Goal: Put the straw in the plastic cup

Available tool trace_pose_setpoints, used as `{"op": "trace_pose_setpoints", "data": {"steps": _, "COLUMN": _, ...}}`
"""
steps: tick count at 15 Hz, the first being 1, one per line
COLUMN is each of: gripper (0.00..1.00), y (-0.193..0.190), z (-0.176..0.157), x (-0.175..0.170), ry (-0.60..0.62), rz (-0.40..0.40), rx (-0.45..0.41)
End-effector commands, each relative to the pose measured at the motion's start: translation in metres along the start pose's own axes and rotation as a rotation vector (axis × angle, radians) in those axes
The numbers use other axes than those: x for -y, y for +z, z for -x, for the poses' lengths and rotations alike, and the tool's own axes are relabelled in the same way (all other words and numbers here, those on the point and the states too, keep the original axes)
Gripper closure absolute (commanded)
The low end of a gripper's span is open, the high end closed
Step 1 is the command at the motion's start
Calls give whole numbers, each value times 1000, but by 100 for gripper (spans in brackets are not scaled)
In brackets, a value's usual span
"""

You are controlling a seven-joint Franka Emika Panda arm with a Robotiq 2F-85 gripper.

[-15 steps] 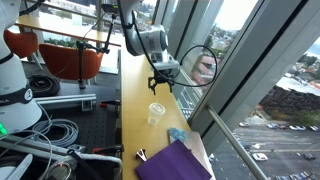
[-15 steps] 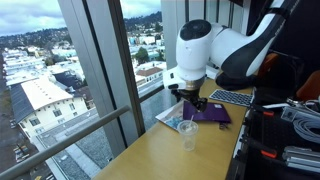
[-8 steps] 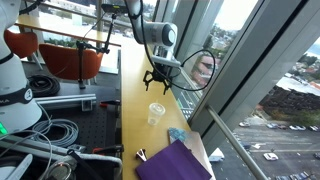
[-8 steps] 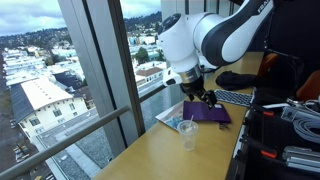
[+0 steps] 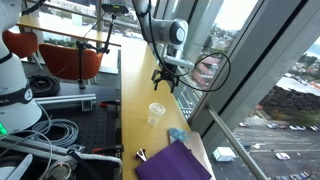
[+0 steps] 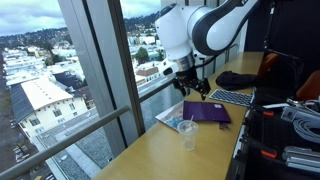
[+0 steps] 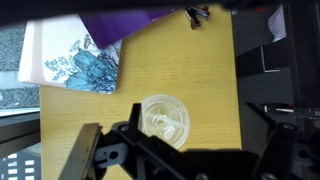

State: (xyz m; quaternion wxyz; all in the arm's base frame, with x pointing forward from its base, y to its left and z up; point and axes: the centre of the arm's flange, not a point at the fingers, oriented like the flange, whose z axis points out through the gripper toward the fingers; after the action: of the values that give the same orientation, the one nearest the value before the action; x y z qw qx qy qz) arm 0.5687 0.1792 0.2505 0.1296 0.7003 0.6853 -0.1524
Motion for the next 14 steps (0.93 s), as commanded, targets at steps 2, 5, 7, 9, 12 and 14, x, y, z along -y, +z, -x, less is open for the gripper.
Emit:
{"op": "trace_pose_setpoints", "data": {"steps": 2, "gripper": 0, "y": -11, "z": 7, "x": -2, "ry": -106, "rz": 10, "rx": -72}}
{"op": "trace_pose_setpoints", "data": {"steps": 5, "gripper": 0, "y": -3, "z": 2, "x": -3, "ry": -84, "rz": -1, "rx": -57}}
{"op": "trace_pose_setpoints", "data": {"steps": 7, "gripper": 0, "y": -3, "z": 0, "x": -2, "ry": -86, "rz": -4, "rx": -62}}
{"op": "trace_pose_setpoints", "data": {"steps": 9, "gripper": 0, "y": -4, "z": -1, "x": -2, "ry": -87, "rz": -4, "rx": -62}}
{"op": "trace_pose_setpoints", "data": {"steps": 12, "gripper": 0, "y": -4, "z": -1, "x": -2, "ry": -87, "rz": -4, "rx": -62}}
{"op": "trace_pose_setpoints", "data": {"steps": 14, "gripper": 0, "y": -4, "z": -1, "x": -2, "ry": -87, "rz": -4, "rx": -62}}
